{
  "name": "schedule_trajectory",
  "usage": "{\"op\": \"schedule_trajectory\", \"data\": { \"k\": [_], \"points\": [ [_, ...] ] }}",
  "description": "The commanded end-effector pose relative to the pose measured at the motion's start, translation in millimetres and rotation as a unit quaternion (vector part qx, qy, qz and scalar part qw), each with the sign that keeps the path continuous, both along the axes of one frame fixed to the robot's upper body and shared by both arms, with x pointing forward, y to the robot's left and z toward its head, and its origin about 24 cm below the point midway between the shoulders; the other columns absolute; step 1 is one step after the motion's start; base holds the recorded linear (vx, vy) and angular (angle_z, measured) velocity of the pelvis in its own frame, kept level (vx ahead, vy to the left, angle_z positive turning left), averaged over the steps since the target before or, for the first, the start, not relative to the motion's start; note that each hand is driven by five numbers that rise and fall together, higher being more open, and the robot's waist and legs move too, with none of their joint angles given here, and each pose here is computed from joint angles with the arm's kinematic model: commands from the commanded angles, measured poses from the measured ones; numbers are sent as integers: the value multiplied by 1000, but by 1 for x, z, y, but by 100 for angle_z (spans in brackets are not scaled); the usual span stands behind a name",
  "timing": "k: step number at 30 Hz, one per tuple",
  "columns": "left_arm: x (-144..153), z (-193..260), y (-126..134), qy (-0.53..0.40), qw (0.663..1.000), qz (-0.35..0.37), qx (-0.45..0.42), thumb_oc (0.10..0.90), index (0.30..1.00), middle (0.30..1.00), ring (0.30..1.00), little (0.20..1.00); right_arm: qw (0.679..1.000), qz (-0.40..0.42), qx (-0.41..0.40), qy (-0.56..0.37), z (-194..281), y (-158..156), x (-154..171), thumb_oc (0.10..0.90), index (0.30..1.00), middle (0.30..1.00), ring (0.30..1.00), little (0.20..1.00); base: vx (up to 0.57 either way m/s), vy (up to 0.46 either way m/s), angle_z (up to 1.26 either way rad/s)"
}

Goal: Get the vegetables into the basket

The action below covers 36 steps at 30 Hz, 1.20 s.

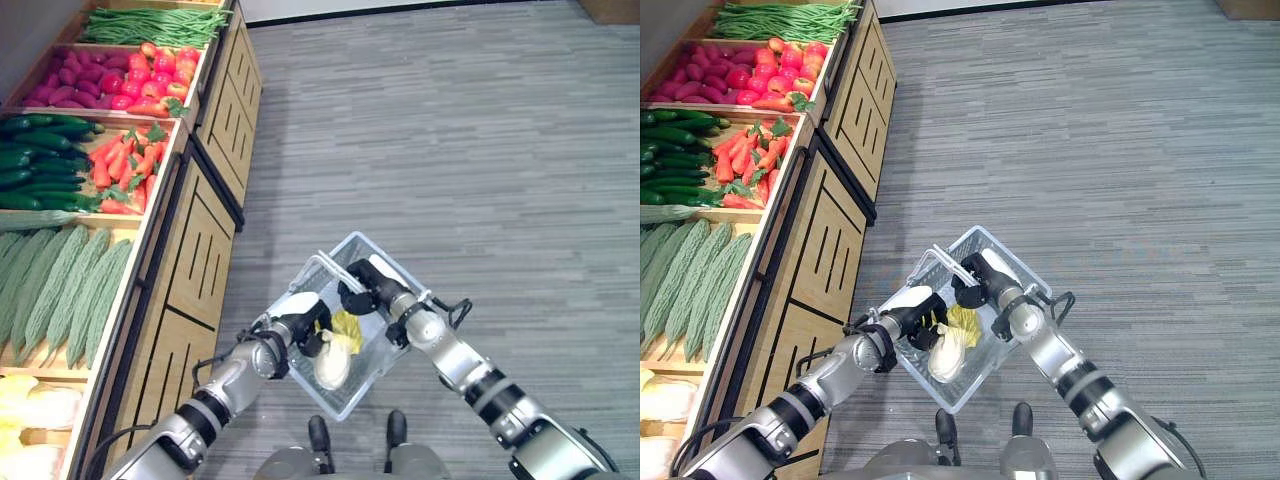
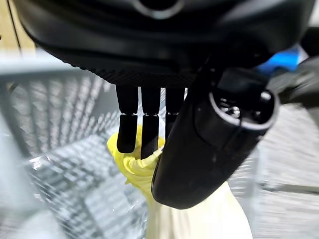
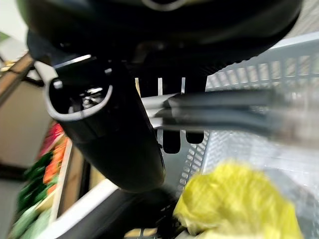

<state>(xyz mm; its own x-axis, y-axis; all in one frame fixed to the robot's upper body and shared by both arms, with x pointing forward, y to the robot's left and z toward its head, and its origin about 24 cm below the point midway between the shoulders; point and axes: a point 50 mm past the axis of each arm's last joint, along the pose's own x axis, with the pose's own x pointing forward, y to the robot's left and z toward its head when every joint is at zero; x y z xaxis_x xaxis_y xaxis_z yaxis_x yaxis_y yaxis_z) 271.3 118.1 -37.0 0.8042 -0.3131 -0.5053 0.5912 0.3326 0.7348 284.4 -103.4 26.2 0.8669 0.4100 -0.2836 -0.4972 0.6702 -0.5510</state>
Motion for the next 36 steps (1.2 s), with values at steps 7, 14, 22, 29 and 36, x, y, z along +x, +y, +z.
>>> {"op": "schedule_trajectory", "data": {
  "k": [7, 14, 22, 29, 36],
  "points": [
    [29, -2, 6, -28, 996, 10, 82, 900, 1000, 1000, 1000, 1000, 960, 178, 181, -119, 81, 58, -23, 400, 300, 300, 300, 300, -17, 20, -13],
    [19, -22, 15, 13, 992, 13, 129, 900, 1000, 1000, 1000, 1000, 954, 209, 178, -120, 85, 62, -27, 400, 300, 300, 300, 300, -27, 24, -15],
    [17, -24, 1, 29, 992, -15, 122, 900, 1000, 1000, 1000, 1000, 963, 191, 161, -100, 71, 61, -24, 400, 300, 300, 300, 300, -14, 10, -3],
    [30, 7, -28, -12, 993, -83, 78, 900, 1000, 1000, 1000, 1000, 989, 125, 25, -75, 26, 41, -4, 400, 300, 300, 300, 300, 0, 0, 0],
    [34, 42, -44, -67, 989, -131, 23, 900, 1000, 1000, 1000, 1000, 995, -11, -98, -11, -27, -18, 12, 400, 300, 300, 300, 300, -19, -4, 9]
  ]
}}
